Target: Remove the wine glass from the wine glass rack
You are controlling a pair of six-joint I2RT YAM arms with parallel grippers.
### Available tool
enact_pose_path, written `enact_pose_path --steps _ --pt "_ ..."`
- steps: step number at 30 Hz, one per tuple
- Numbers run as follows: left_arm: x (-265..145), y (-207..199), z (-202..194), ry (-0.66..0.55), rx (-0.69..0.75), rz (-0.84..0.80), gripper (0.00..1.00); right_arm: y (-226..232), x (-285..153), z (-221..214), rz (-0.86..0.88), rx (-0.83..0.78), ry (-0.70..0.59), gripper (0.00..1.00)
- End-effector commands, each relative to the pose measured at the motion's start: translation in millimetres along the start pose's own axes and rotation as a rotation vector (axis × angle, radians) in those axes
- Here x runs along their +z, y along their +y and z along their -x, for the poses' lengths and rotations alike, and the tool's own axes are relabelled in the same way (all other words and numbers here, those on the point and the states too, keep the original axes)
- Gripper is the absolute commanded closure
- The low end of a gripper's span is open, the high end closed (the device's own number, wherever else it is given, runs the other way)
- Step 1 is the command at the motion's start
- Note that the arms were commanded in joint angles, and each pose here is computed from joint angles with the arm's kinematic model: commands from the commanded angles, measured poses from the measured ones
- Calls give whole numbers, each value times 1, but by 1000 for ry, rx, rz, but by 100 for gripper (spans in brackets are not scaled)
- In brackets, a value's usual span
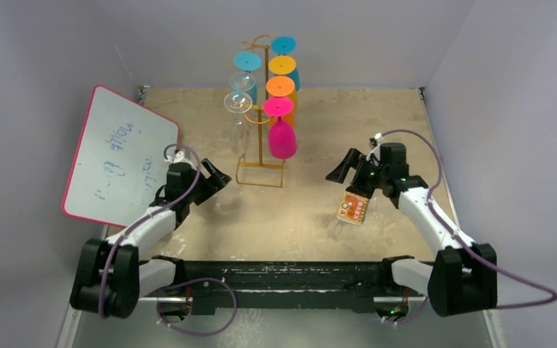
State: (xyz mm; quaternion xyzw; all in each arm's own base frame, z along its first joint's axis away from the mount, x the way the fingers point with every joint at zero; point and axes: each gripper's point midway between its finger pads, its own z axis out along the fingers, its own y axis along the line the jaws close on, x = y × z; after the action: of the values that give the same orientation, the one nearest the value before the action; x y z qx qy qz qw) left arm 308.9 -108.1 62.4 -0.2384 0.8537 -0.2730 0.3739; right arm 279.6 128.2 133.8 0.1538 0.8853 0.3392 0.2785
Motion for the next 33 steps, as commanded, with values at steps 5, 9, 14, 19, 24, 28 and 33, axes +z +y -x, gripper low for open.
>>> enact_pose_path --steps 5,9,14,19,24,28,33 --pt "-46 0 20 -101 36 68 13 -24 52 -42 -165 -79 109 0" --pt "-68 -13 33 -147 46 49 8 -59 63 -44 -327 -49 89 0" --pt "-89 -34 45 -162 73 10 7 -116 52 -54 -617 47 75 0" --pt "-112 -44 48 -175 103 -15 7 -133 37 -45 -721 154 8 0" --pt "-128 -56 50 -181 113 -58 7 -134 19 -33 -769 183 -60 0" --pt "-147 -62 66 -228 162 -29 6 -122 16 -20 -716 87 -69 0" --pt "-165 -66 82 -302 206 -10 5 -68 35 -46 -430 8 56 1"
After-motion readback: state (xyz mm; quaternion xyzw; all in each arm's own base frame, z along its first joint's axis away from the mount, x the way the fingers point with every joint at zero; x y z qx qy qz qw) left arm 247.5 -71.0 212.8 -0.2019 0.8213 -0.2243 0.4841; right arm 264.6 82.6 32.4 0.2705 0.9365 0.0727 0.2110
